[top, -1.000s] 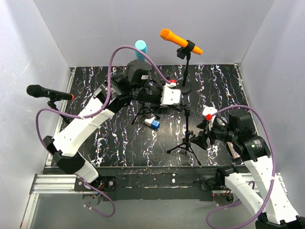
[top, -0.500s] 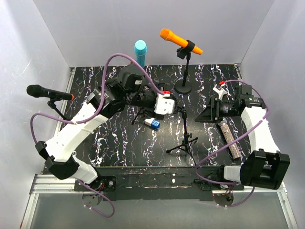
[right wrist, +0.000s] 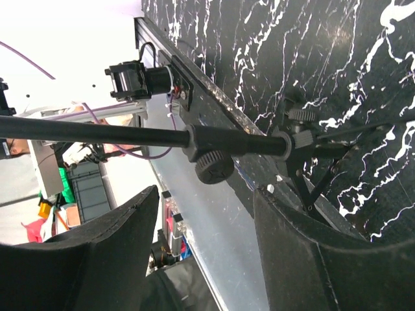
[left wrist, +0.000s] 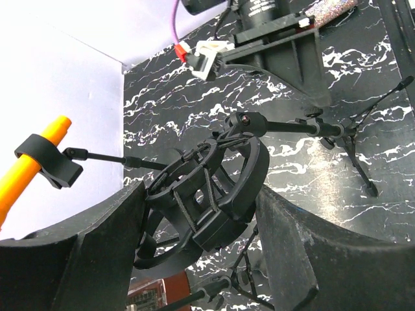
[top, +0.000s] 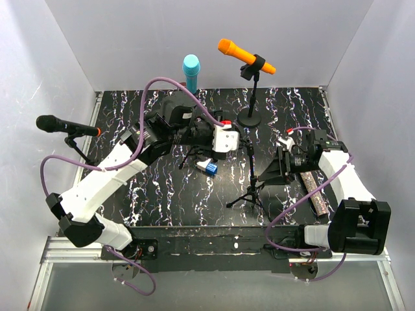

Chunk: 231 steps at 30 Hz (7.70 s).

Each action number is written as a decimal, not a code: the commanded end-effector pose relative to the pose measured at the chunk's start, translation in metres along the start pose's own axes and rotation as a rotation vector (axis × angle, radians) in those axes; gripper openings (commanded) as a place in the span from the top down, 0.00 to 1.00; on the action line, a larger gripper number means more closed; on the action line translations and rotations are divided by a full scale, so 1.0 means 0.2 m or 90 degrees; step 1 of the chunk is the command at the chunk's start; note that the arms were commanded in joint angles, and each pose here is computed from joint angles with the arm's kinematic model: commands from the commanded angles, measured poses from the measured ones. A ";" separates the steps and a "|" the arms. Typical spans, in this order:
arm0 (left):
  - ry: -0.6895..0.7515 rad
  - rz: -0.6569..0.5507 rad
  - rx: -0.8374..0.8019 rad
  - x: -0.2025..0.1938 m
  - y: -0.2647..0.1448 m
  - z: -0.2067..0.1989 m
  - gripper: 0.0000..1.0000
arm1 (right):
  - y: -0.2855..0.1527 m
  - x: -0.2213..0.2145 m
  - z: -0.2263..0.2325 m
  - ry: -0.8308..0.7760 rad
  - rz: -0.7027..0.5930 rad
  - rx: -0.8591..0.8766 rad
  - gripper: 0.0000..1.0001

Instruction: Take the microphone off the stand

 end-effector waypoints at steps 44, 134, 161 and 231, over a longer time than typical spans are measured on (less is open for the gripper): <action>0.022 0.040 0.031 -0.06 -0.06 -0.02 0.53 | 0.12 -0.03 0.06 -0.277 0.034 0.106 0.85; 0.088 0.028 0.042 -0.10 -0.11 -0.06 0.52 | 0.23 0.02 0.15 -0.344 -0.039 0.032 0.49; 0.086 0.050 0.036 -0.15 -0.08 -0.07 0.52 | 0.31 -0.03 0.09 -0.940 -0.053 -0.099 0.99; 0.081 0.052 0.044 -0.18 -0.09 -0.11 0.52 | 0.30 0.04 -0.08 -0.324 0.001 -0.128 0.49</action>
Point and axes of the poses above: each gripper's point midway between its finger pads, its own y axis out along the fingers, its own z axis along the line the jaws close on, x = y × z, the point moved 5 cm from there along -y, back along the fingers, and after that the axes turned 1 degree about y, right-handed, at the moved point
